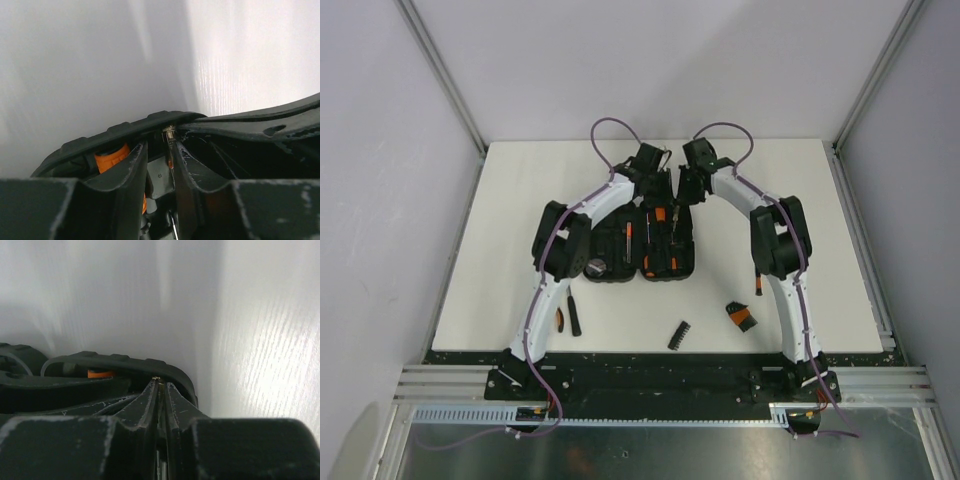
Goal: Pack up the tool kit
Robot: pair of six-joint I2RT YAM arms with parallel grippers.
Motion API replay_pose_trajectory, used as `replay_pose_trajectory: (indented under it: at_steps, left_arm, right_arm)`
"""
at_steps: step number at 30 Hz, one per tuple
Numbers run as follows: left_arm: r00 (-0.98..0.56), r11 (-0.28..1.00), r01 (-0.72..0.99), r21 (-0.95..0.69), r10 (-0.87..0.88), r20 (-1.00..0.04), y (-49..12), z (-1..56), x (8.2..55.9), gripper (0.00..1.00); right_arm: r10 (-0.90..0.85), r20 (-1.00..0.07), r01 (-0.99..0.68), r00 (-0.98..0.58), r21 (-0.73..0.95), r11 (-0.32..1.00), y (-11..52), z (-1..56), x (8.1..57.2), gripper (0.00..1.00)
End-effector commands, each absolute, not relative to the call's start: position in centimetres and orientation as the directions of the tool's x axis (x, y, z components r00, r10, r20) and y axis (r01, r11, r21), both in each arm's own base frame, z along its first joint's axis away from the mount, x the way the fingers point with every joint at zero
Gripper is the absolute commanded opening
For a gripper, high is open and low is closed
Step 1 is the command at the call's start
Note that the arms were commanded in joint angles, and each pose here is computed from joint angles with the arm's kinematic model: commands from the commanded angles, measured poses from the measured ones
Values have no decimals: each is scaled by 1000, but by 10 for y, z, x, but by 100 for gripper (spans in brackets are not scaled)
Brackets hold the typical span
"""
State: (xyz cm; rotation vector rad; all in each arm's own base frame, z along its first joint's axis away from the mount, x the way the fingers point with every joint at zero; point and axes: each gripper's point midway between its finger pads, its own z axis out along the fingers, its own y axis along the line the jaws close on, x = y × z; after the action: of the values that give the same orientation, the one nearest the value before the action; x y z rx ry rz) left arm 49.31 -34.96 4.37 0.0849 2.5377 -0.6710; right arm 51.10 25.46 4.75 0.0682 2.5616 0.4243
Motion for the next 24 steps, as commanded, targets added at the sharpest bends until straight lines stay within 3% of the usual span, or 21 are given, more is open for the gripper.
replay_pose_trajectory:
  at_steps: [1,7,13,24]
  left_arm:
    - [-868,871,222,-438,-29,-496,-352,77,475,36]
    - [-827,871,224,-437,-67,-558,-346,115,485,41]
    - [-787,863,249,-438,-83,-612,-343,151,488,41]
    - [-808,842,258,-474,-81,-583,-354,138,494,21]
  right_arm:
    - [161,-583,-92,-796,380,920,256,107,517,17]
    - [180,-628,-115,-757,399,910,250,139,513,20]
    - [133,-619,-161,-774,395,905,259,141,497,17]
    - [87,-535,-117,-841,335,935,265,94,473,7]
